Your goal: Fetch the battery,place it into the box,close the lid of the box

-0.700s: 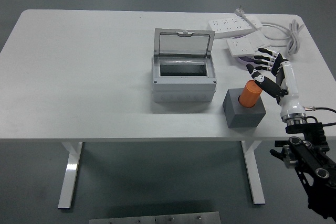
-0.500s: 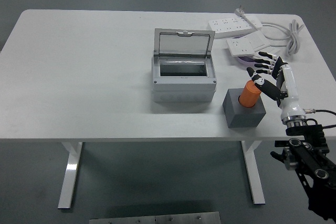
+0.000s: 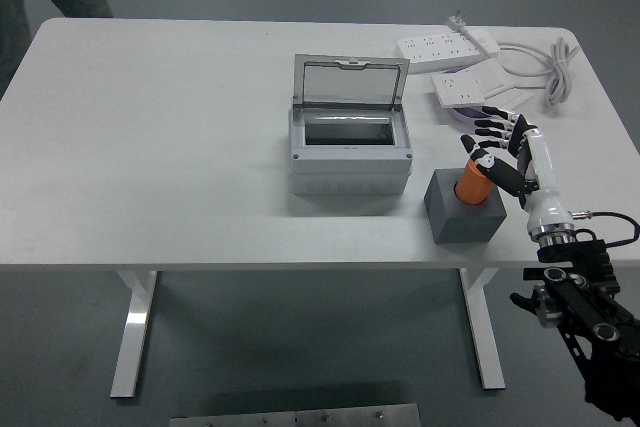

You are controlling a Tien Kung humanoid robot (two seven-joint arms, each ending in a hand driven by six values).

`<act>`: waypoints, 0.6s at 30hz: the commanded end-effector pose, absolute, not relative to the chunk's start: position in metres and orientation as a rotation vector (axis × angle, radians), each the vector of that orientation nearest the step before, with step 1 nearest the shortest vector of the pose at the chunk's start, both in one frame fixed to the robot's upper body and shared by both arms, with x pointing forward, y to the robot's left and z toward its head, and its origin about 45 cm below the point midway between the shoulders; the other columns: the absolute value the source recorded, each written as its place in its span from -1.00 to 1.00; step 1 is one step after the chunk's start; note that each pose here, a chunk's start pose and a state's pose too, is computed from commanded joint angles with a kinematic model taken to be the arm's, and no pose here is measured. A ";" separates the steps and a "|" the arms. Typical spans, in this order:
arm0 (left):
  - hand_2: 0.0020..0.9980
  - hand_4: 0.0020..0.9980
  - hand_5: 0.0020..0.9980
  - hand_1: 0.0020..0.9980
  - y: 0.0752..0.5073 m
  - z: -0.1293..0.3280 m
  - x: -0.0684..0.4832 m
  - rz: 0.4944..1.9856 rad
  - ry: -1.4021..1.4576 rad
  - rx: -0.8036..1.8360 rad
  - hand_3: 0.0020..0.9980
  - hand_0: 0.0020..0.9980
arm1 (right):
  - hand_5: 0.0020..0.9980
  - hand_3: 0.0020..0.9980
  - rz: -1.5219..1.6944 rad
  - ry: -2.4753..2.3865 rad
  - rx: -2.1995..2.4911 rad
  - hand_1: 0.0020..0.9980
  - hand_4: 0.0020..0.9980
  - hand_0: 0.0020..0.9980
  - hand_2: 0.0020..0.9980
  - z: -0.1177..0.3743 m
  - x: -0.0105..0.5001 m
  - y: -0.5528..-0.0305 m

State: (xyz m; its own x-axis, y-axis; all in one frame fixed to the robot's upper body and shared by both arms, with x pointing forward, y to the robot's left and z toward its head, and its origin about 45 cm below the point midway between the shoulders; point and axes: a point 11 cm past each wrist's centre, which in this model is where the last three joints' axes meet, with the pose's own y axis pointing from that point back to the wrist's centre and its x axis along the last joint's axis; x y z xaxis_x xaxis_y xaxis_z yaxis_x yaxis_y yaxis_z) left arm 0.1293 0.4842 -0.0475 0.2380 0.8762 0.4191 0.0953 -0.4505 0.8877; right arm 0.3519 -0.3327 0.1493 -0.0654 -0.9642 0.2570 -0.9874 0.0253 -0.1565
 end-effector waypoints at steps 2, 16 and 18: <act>0.15 0.00 -1.00 0.40 0.484 -0.047 0.130 1.286 0.901 1.746 0.08 0.27 | -0.45 0.39 0.447 -2.185 2.102 0.19 0.73 -0.01 0.24 0.149 0.351 -0.331; 0.15 0.00 -1.00 0.40 0.485 -0.046 0.132 1.287 0.893 1.747 0.08 0.27 | -0.66 0.07 0.422 -2.160 2.130 -0.06 0.50 -0.06 0.00 0.145 0.342 -0.328; 0.15 0.00 -1.00 0.40 0.485 -0.046 0.133 1.288 0.890 1.745 0.08 0.27 | -0.66 0.07 0.418 -2.157 2.129 -0.06 0.50 -0.06 0.00 0.144 0.342 -0.329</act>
